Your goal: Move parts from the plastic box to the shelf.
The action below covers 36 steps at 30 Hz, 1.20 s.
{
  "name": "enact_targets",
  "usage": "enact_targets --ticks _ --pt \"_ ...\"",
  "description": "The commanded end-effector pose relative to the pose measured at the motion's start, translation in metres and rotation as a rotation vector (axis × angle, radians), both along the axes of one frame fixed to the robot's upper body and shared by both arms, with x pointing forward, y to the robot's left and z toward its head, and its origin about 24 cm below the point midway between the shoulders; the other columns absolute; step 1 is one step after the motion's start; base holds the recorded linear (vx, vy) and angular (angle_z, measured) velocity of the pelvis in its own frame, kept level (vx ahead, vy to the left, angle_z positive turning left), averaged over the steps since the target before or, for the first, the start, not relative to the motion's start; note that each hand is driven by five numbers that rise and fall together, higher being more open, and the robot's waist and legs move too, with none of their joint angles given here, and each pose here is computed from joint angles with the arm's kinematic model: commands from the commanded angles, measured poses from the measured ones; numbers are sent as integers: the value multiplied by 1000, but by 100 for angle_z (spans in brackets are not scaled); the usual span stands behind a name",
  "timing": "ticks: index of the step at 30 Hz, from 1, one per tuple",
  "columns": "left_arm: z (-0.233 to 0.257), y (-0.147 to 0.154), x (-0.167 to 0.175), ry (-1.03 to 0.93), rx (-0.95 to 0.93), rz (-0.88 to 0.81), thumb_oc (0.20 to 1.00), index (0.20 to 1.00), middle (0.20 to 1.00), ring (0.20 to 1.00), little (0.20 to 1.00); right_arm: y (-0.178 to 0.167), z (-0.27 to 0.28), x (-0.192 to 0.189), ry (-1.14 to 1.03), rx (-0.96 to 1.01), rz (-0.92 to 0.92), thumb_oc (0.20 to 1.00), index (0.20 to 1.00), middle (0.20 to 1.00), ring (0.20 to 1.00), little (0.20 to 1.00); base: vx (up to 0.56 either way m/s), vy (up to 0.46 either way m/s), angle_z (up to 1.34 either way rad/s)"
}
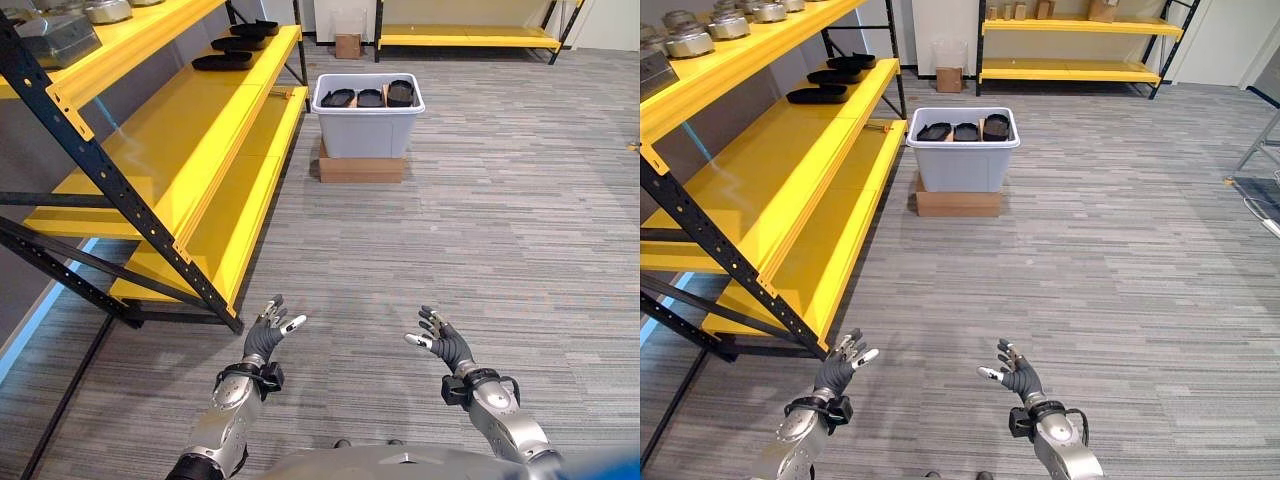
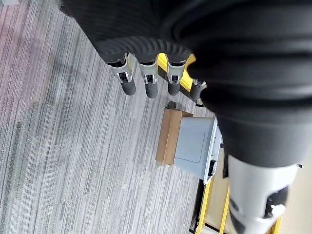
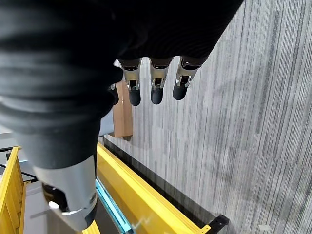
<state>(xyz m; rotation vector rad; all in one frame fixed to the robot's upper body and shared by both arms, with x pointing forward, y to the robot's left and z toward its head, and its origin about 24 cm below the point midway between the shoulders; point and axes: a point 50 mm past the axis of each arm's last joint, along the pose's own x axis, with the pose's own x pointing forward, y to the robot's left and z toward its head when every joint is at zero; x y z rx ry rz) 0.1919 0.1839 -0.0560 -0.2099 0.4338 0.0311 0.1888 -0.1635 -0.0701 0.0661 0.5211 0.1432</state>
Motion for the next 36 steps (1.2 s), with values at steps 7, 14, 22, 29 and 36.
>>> enact_targets --ticks 7,14,22,29,36 --pt "17 -2 13 -115 5 -38 1000 1000 1000 1000 1000 9 19 13 -109 48 34 1000 1000 1000 1000 1000 0 0 0" --pt "18 -4 13 -118 3 -49 1000 1000 1000 1000 1000 9 19 13 -110 51 33 1000 1000 1000 1000 1000 0 0 0" --pt "18 -5 13 -114 -18 -39 1000 1000 1000 1000 1000 9 21 14 -116 42 38 1000 1000 1000 1000 1000 0 0 0" --pt "22 -6 17 -132 -7 -54 1000 1000 1000 1000 1000 10 23 17 -126 41 47 1000 1000 1000 1000 1000 0 7 0" --pt "34 0 26 -194 51 -65 1000 1000 1000 1000 1000 14 27 27 -147 38 67 1000 1000 1000 1000 1000 -32 123 -3"
